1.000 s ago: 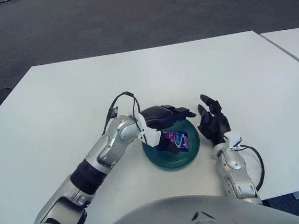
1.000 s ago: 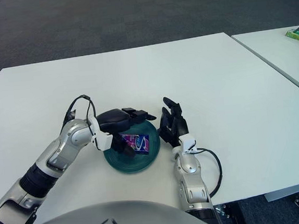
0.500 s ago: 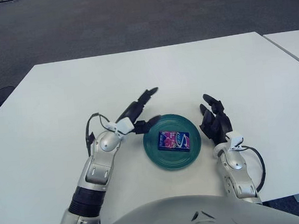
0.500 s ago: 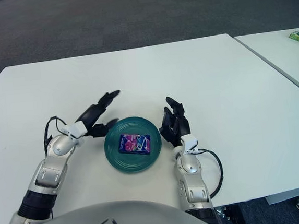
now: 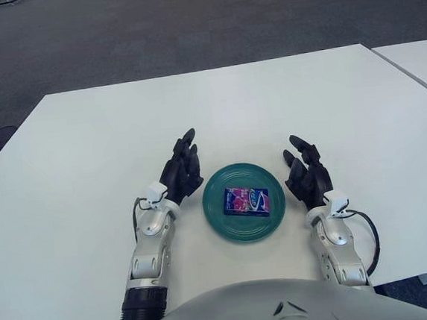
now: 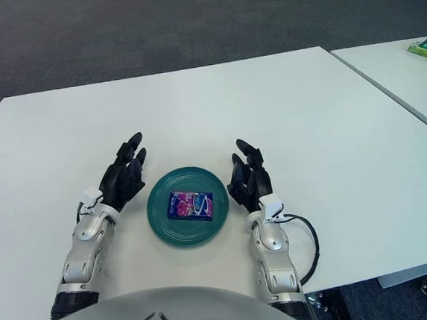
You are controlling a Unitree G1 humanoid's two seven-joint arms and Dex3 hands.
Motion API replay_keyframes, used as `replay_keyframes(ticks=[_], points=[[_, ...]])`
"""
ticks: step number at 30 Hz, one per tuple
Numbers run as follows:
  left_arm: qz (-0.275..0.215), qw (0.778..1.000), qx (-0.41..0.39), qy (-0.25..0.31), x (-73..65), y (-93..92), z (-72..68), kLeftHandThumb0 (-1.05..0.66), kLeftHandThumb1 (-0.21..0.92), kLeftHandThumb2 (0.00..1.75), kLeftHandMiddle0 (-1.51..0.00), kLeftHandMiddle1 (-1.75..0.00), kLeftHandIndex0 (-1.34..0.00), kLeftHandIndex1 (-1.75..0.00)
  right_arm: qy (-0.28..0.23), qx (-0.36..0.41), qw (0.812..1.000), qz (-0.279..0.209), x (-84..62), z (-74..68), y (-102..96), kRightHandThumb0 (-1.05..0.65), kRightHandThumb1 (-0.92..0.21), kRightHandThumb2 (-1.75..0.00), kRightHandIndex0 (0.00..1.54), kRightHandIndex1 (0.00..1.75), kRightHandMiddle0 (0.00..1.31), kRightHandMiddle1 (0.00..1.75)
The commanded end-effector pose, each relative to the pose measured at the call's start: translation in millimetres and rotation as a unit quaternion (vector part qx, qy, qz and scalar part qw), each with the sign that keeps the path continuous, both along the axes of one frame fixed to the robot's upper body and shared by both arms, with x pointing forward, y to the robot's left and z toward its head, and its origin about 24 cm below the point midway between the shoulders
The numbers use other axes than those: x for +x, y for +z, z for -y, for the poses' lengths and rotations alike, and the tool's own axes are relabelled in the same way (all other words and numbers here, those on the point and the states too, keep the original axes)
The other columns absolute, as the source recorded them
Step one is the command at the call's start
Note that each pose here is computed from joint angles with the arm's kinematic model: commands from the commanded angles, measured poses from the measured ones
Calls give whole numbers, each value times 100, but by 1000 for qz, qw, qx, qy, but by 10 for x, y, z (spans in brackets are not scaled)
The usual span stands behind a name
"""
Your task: Put the gum into the plate.
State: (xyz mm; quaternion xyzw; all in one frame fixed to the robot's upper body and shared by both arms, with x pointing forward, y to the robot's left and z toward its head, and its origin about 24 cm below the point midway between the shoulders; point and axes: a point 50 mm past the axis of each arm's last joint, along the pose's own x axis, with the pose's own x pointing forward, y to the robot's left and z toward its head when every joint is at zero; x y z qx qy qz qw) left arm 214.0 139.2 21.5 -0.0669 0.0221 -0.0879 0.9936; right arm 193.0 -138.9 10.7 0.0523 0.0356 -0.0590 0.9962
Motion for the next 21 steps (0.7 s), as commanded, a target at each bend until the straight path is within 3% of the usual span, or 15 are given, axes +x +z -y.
replay_keyframes(ticks=[1,9,15,21], points=[[2,999,-16,32,-78,-30,-32,-105,92,98,-14,0,-4,-33,-4,15,999,-46,-88,-2,-140,-76,-92,-91,43,4,6,65],[-22,995,-54,85,-210,-136,-26,-104,92,103,-23,-2,0,-51,0,12,999,-45,-107,20,-140,-76,-92,-91,43,3,6,65],[-45,989,-90,109,-382,-293,-18,-102,92,104,-25,-2,0,-52,0,9,999,-45,-116,43,-135,-77,-92,-91,43,2,6,64],[-60,987,-99,114,-421,-384,-18,-102,92,101,-27,-1,0,-54,2,8,999,-47,-114,61,-140,-77,-92,-91,43,2,6,64]])
